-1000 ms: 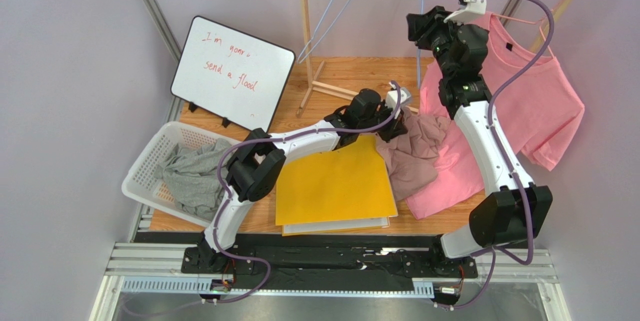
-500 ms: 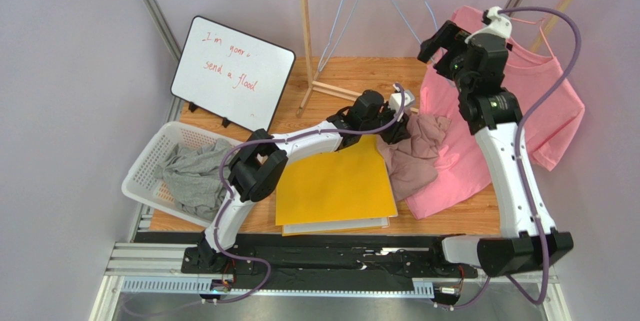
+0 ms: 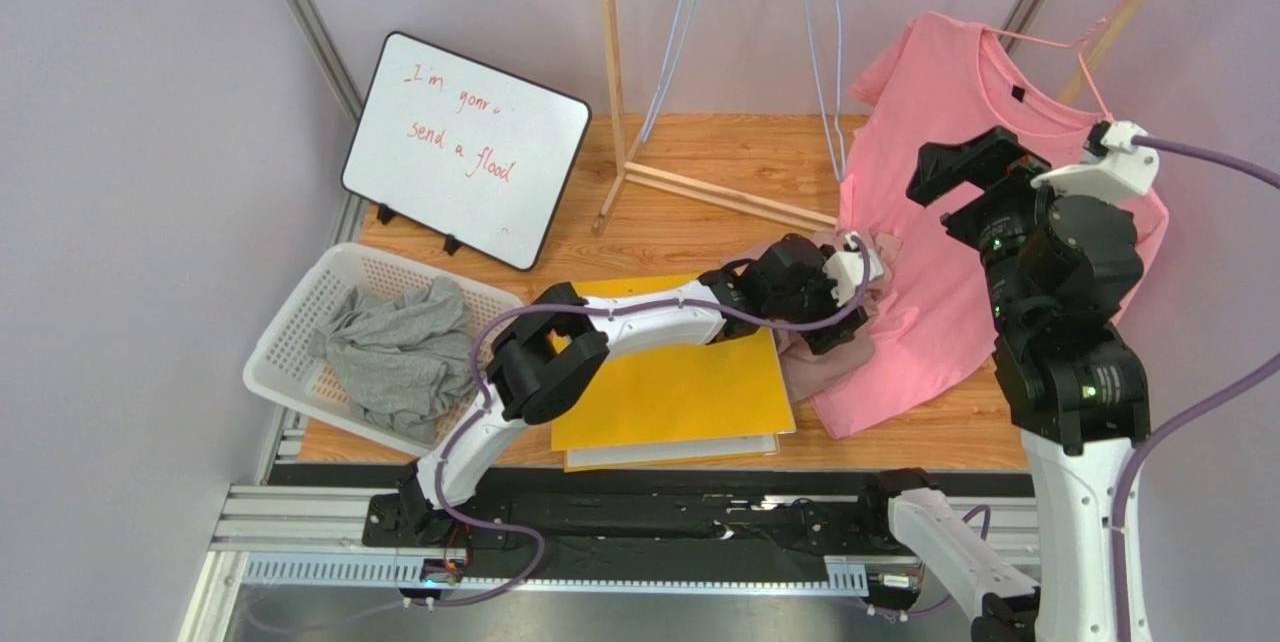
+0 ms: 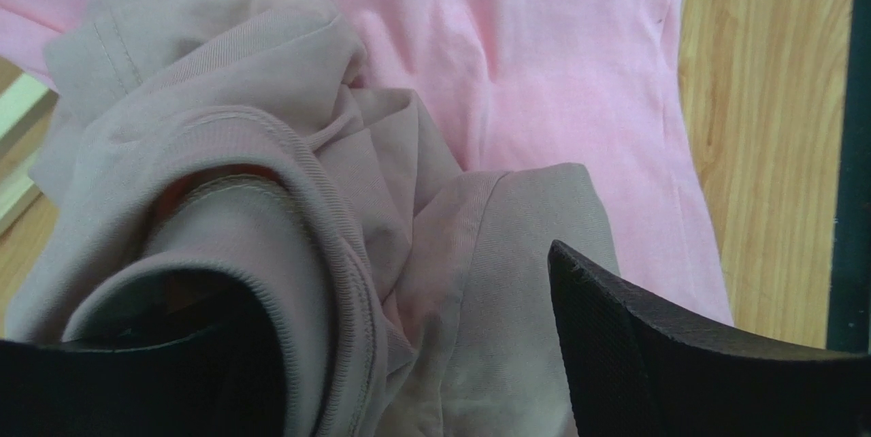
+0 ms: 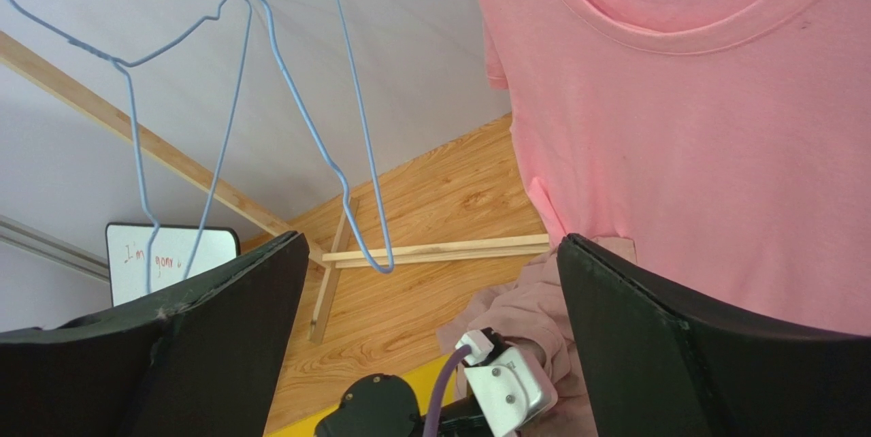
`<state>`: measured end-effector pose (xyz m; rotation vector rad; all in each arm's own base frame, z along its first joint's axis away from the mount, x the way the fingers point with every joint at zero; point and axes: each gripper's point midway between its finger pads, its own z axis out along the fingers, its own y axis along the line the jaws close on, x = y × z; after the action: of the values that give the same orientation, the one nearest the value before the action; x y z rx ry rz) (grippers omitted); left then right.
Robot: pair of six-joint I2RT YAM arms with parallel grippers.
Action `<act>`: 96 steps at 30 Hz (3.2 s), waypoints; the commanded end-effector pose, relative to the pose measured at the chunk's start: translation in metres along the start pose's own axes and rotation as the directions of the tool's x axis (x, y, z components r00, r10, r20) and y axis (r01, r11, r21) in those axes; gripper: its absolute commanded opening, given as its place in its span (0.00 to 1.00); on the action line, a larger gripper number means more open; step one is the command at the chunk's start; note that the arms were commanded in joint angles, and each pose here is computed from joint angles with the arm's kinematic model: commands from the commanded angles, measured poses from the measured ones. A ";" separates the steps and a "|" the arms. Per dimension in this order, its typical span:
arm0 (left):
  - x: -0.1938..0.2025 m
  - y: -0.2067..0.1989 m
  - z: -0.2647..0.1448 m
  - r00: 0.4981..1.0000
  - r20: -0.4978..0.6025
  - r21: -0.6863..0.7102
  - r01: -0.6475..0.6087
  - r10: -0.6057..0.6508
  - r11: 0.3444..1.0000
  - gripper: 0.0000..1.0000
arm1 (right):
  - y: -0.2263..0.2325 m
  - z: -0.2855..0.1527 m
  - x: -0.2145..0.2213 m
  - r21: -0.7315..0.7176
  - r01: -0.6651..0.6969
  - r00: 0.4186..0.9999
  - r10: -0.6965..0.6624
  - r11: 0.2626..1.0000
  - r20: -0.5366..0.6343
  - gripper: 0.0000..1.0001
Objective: Remove the t-shirt from the hanger
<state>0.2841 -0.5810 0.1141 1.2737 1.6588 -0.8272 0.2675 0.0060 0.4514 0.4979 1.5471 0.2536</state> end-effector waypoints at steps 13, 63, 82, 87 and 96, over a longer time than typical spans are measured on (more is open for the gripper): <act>0.027 0.041 0.022 0.994 -0.083 -0.333 -0.096 0.072 0.938 0.30 | -0.011 -0.028 0.010 -0.022 0.002 1.000 -0.002 1.000 0.004 1.00; -0.238 0.041 -0.682 0.813 0.462 -0.857 0.307 0.355 0.413 0.00 | -0.024 -0.093 -0.008 -0.072 -0.042 0.993 0.050 0.996 0.107 0.94; 0.011 0.119 -0.602 0.896 0.315 -0.942 0.336 -0.313 0.014 0.00 | -0.028 -0.081 0.013 -0.069 -0.003 0.998 0.008 0.998 0.066 0.95; 0.086 0.133 -0.613 0.664 0.634 -0.772 0.574 -0.396 -0.272 0.00 | -0.029 -0.078 0.013 -0.062 0.030 0.998 -0.026 0.998 0.064 0.95; 0.221 0.113 -0.605 0.360 0.876 -0.476 0.544 -0.321 -0.691 0.00 | -0.028 -0.070 0.020 -0.059 0.052 0.998 -0.050 0.997 0.039 0.95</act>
<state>0.2259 0.0702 0.1942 -0.9915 1.9732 0.3068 0.1844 -0.0027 0.4197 0.4478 1.5148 0.2551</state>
